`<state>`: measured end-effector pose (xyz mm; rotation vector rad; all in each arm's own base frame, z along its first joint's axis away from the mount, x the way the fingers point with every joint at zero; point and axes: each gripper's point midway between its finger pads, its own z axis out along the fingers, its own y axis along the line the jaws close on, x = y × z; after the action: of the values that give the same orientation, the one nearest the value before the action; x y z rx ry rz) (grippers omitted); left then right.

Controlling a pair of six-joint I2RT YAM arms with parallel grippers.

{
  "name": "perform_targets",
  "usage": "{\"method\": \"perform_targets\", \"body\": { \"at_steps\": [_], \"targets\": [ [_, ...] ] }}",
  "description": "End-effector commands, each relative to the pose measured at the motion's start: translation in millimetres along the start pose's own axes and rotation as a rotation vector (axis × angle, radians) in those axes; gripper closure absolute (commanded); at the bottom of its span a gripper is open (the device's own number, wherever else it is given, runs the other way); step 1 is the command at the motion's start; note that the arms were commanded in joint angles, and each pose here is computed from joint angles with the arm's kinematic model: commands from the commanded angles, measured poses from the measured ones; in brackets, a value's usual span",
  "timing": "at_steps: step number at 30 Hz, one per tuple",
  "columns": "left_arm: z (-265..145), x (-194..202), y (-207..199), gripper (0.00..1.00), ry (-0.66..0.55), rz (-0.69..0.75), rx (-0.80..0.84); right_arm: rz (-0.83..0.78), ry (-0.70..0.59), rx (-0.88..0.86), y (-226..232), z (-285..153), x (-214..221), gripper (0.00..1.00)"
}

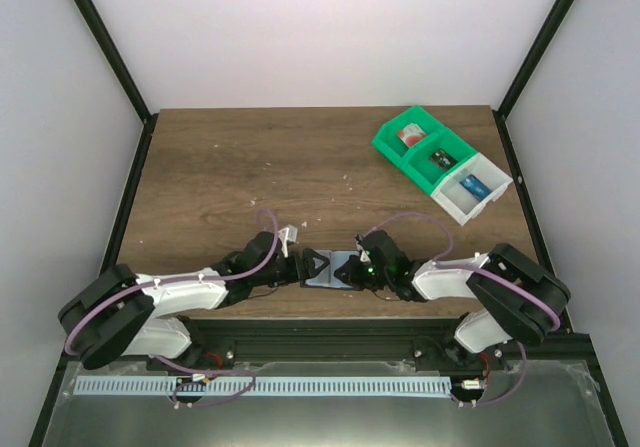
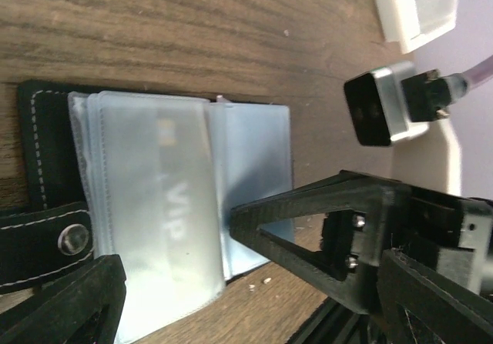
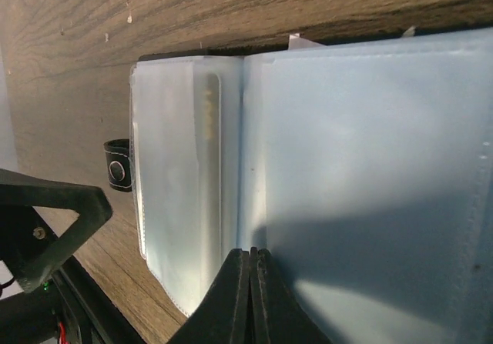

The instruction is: Take the credit cards out of the card holder

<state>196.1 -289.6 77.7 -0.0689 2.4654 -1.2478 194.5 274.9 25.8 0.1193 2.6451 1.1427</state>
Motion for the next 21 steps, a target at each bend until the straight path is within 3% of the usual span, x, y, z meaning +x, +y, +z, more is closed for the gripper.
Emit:
{"method": "perform_targets", "body": {
  "at_steps": [1, 21],
  "targets": [
    [6, -5, -3, 0.09, -0.007, 0.028, 0.000, 0.000, -0.001, 0.014, -9, 3, 5, 0.99],
    [19, 0, 11, 0.09, 0.018, 0.044, -0.038, -0.002, 0.010, 0.013, -11, 6, 7, 0.99]
  ]
}}
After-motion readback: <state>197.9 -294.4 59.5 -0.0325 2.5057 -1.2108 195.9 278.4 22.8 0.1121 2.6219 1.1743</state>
